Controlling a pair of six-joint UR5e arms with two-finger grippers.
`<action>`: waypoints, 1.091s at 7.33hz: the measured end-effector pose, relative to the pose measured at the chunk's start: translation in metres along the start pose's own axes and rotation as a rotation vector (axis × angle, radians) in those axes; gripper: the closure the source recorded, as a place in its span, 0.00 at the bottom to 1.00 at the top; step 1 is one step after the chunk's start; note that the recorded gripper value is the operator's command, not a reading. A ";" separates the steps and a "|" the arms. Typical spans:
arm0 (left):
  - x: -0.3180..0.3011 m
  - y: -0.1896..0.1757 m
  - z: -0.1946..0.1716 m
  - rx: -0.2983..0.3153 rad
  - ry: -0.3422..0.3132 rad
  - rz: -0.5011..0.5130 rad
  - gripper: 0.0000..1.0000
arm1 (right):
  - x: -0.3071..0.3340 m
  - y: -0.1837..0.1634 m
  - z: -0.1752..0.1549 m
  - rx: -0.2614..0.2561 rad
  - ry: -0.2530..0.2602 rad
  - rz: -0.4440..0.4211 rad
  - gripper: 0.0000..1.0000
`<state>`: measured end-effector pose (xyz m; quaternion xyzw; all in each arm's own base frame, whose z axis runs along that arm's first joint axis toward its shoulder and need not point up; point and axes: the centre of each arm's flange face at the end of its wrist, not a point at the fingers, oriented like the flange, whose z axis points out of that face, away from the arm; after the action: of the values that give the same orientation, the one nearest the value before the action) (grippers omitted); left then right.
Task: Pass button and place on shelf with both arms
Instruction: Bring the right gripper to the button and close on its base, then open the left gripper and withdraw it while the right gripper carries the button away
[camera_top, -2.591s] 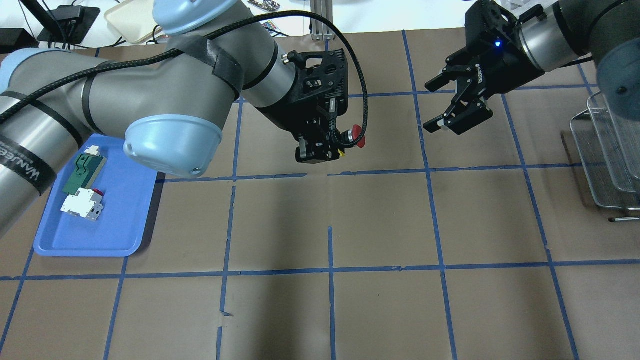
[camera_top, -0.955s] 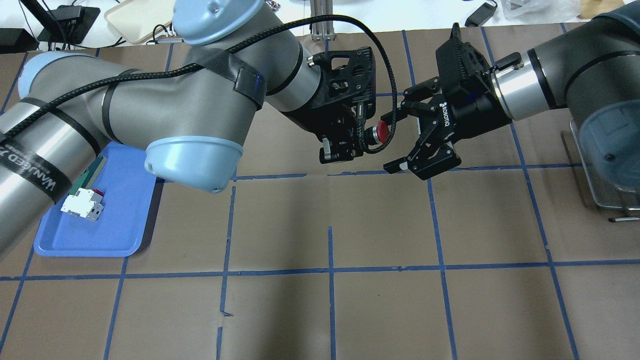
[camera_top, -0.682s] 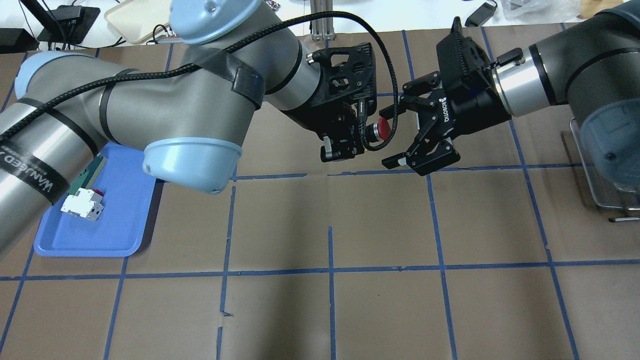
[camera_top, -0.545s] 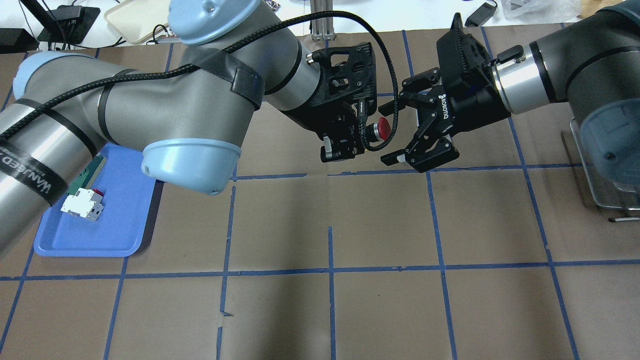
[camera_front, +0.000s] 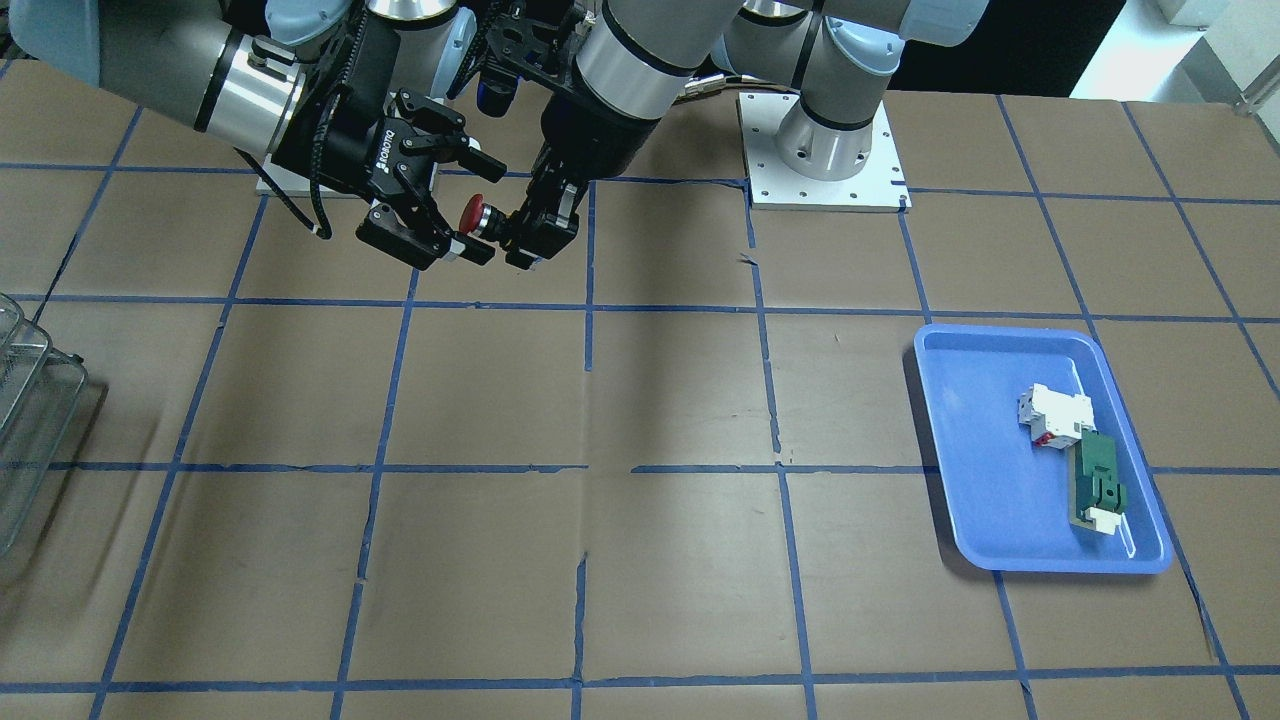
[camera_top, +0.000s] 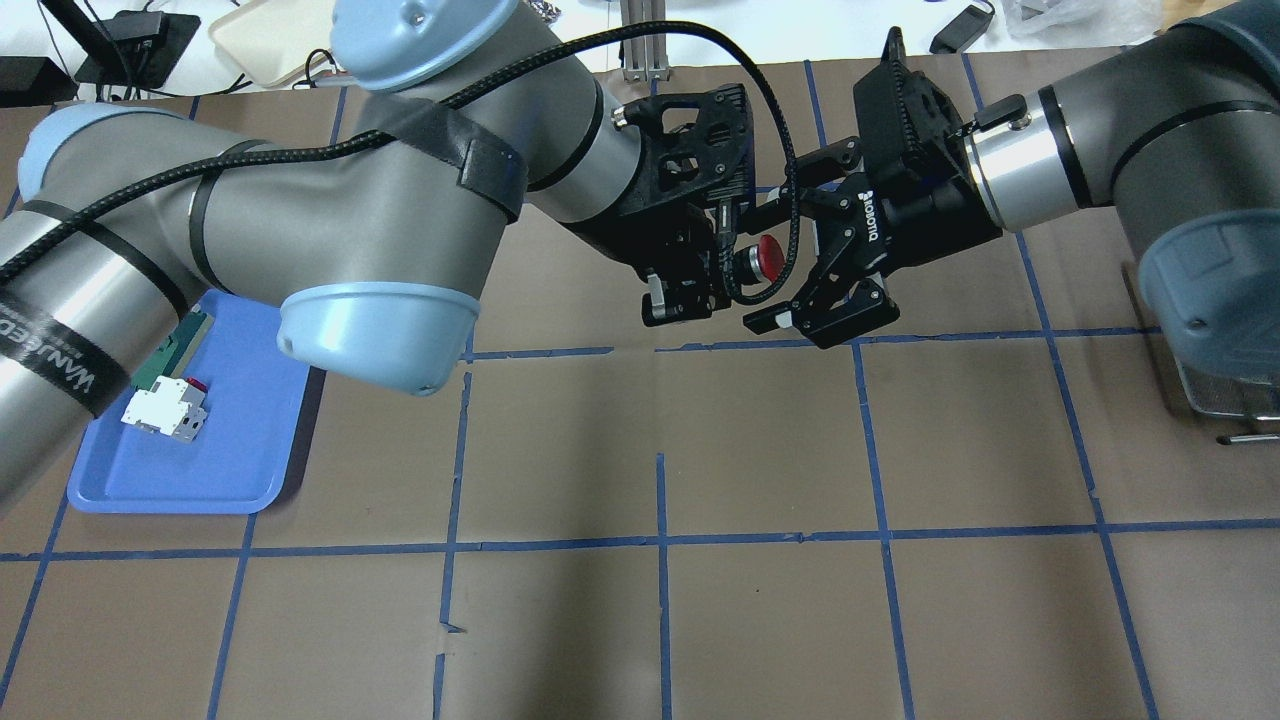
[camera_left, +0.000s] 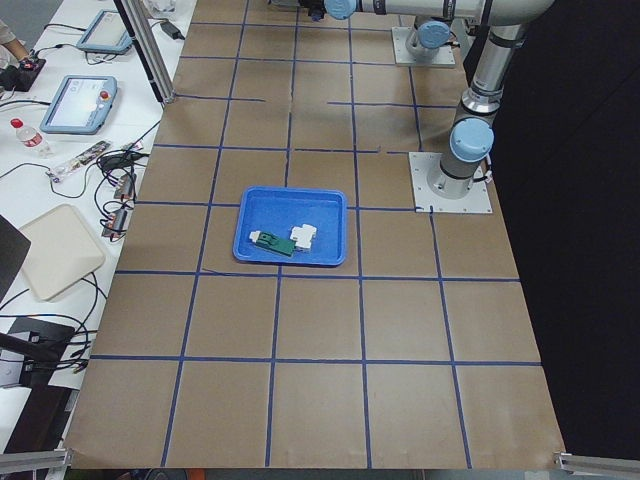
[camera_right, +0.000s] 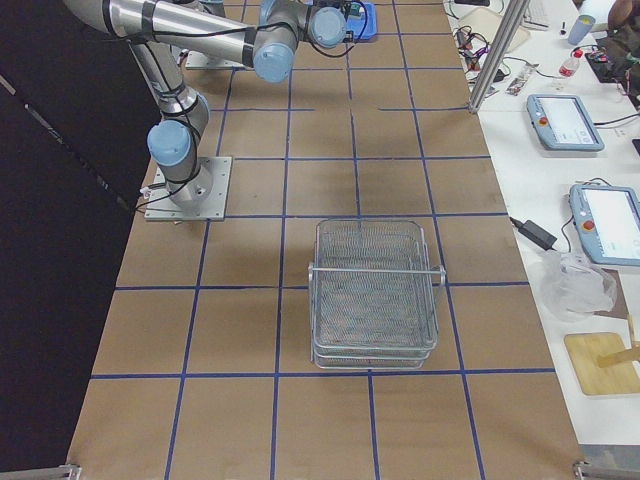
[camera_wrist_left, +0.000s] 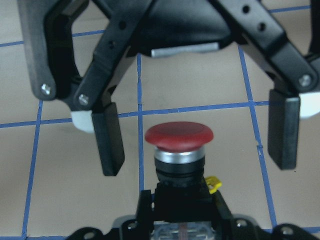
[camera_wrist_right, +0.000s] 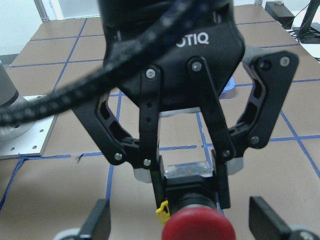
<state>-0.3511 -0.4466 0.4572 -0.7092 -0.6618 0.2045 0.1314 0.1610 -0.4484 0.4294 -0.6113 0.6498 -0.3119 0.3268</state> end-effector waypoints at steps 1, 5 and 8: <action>0.002 -0.001 -0.002 0.001 -0.001 0.001 1.00 | -0.001 0.000 0.000 -0.003 -0.002 0.009 0.20; 0.009 -0.002 -0.009 0.004 -0.010 0.007 1.00 | -0.001 -0.002 -0.001 -0.008 -0.004 0.028 0.78; 0.010 -0.003 -0.011 0.004 -0.015 0.009 1.00 | 0.000 -0.004 -0.003 -0.011 0.004 0.016 0.93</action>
<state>-0.3477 -0.4354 0.4672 -0.7103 -0.6592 0.2114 0.1270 0.1608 -0.4483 0.4344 -0.6071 0.6571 -0.3071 0.3246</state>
